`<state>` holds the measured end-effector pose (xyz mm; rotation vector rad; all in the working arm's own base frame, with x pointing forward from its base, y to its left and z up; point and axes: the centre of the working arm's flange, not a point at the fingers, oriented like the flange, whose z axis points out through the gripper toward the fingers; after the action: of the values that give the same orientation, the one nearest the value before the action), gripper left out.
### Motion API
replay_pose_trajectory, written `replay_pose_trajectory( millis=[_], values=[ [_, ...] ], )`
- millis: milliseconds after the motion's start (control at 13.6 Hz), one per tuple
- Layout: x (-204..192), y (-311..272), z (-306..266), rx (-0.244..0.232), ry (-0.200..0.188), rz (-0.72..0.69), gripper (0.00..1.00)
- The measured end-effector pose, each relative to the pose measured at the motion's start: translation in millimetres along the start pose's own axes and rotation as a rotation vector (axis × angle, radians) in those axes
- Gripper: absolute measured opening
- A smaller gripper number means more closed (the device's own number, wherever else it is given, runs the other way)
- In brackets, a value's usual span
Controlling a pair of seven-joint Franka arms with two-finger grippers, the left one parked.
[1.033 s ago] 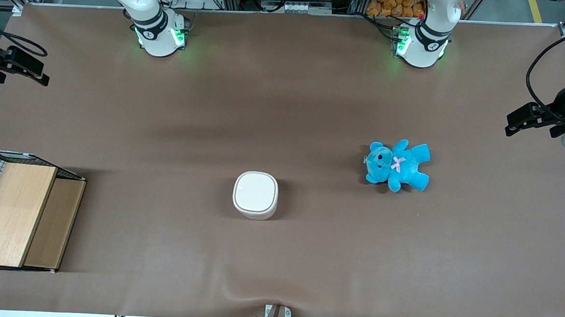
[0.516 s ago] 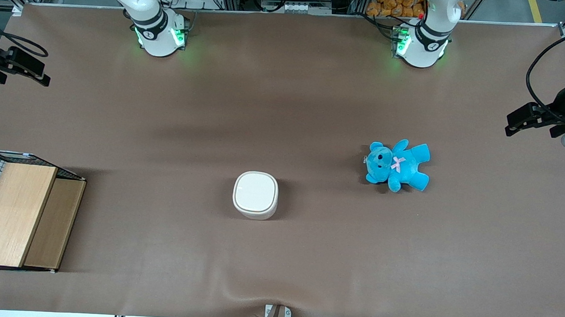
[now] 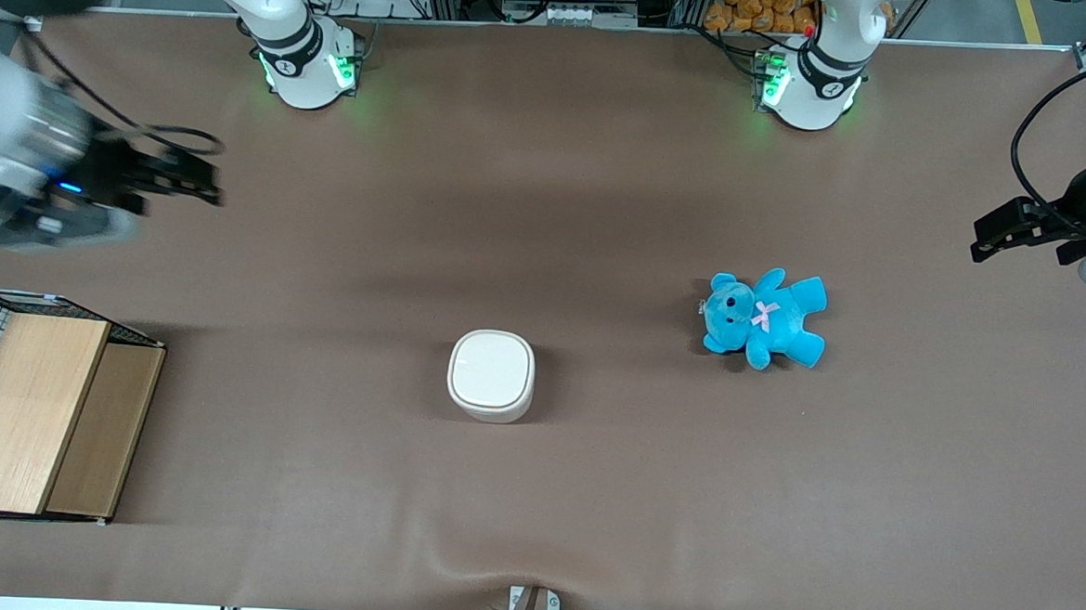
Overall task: Open trash can with right arm
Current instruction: 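Move the right gripper over the white trash can lid, then lower the right gripper and grip the lid's edge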
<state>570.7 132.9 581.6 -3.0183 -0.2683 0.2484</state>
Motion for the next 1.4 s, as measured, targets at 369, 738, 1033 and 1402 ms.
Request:
replay_pose_trajectory(
  millis=[369,738,1033,1402],
  values=[
    [61.5,-87.9,93.8,0.010,0.019,-0.050,1.00],
    [76.7,-154.4,144.3,0.014,0.048,-0.002,0.76],
    [90.8,-202.8,171.4,0.025,0.103,0.057,0.31],
    [129.7,-216.2,211.1,0.031,0.144,0.125,0.01]
  ],
)
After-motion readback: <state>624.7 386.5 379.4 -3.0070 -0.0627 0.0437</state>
